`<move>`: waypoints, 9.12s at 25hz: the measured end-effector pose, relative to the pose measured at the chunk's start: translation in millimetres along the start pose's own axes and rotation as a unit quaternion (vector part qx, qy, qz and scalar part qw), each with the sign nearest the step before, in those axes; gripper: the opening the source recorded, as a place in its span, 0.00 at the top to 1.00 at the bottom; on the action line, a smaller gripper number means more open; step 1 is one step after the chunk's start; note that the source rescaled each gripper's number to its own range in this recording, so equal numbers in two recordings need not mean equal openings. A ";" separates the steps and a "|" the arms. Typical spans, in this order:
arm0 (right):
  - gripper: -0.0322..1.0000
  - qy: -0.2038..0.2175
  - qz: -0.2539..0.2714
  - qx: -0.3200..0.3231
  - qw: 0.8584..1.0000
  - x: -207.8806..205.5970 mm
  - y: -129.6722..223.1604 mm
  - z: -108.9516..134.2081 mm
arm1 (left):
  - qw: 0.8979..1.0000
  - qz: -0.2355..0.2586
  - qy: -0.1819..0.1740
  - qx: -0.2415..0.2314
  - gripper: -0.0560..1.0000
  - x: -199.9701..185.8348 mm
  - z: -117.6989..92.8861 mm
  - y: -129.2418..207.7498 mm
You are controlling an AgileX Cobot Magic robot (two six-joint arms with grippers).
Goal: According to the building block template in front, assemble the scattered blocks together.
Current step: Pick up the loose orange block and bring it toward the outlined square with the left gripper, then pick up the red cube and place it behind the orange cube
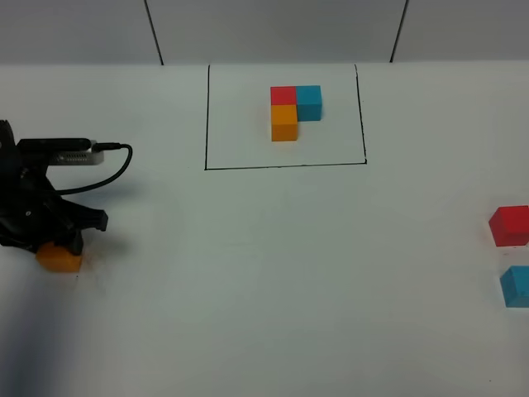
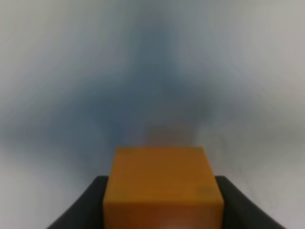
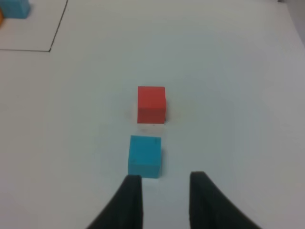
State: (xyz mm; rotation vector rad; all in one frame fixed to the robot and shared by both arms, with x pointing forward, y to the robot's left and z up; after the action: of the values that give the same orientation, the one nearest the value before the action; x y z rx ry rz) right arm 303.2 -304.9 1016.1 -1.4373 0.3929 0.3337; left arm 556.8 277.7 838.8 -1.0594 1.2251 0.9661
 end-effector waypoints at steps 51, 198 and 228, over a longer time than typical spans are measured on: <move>0.97 0.000 0.000 0.000 1.000 0.0 0.0 0.0 | 0.717 0.062 0.027 0.694 0.46 9.5 -273.6 21.8; 0.05 0.068 0.405 -0.006 0.912 331.2 35.2 -7.8 | 0.896 -0.411 -0.113 -0.126 0.27 -187.8 -19.0 250.9; 0.72 0.013 0.335 0.086 0.938 298.6 -23.2 132.1 | 0.896 -0.411 -0.113 -0.126 0.27 -187.8 -19.0 250.9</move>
State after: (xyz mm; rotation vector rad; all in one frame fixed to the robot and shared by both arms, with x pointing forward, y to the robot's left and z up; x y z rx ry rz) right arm 587.7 -180.0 913.0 -1.1009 0.9149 0.8075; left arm 290.7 318.5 1000.3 -1.4499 0.3679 0.5519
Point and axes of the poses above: a point on each arm's last joint axis where the gripper is mounted, x pointing out along that axis toward the gripper, z along the wrist's bending axis when the last joint is at zero, y = z × x, the point moved 8 cm from there along x, pointing out along that axis toward the gripper, and after that the axes turned 10 degrees about x, right-handed, at the moved point
